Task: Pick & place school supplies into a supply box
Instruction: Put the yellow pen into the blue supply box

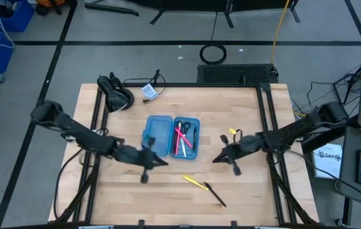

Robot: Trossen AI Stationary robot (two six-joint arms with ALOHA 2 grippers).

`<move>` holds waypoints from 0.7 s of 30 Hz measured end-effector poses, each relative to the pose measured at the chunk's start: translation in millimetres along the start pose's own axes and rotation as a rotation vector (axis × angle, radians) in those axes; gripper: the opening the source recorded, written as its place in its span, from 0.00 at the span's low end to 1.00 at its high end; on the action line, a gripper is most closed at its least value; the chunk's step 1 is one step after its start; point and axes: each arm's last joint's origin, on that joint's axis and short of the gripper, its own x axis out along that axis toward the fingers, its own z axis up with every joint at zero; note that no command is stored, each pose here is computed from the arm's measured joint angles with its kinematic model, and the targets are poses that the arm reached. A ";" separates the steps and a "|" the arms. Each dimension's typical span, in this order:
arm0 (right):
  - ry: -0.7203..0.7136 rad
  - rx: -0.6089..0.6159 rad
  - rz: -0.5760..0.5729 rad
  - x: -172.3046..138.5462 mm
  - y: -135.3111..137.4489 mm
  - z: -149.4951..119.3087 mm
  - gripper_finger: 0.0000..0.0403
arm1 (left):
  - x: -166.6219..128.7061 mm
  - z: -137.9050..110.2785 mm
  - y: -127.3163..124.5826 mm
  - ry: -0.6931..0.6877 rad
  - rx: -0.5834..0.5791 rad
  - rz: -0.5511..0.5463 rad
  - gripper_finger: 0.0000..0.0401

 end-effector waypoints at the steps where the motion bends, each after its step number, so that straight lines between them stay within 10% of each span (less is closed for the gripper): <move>1: 0.067 -0.003 -0.028 3.9 3.0 4.5 0.00 | -6.5 -8.9 4.5 -0.055 -0.040 0.005 0.01; 10: 0.239 0.166 -0.117 28.6 29.3 80.5 0.00 | -46.0 -45.1 23.6 -0.262 -0.271 0.118 0.05; 21: 0.494 0.166 -0.249 108.6 34.6 152.3 0.00 | -50.2 -46.9 25.2 -0.266 -0.212 0.149 0.06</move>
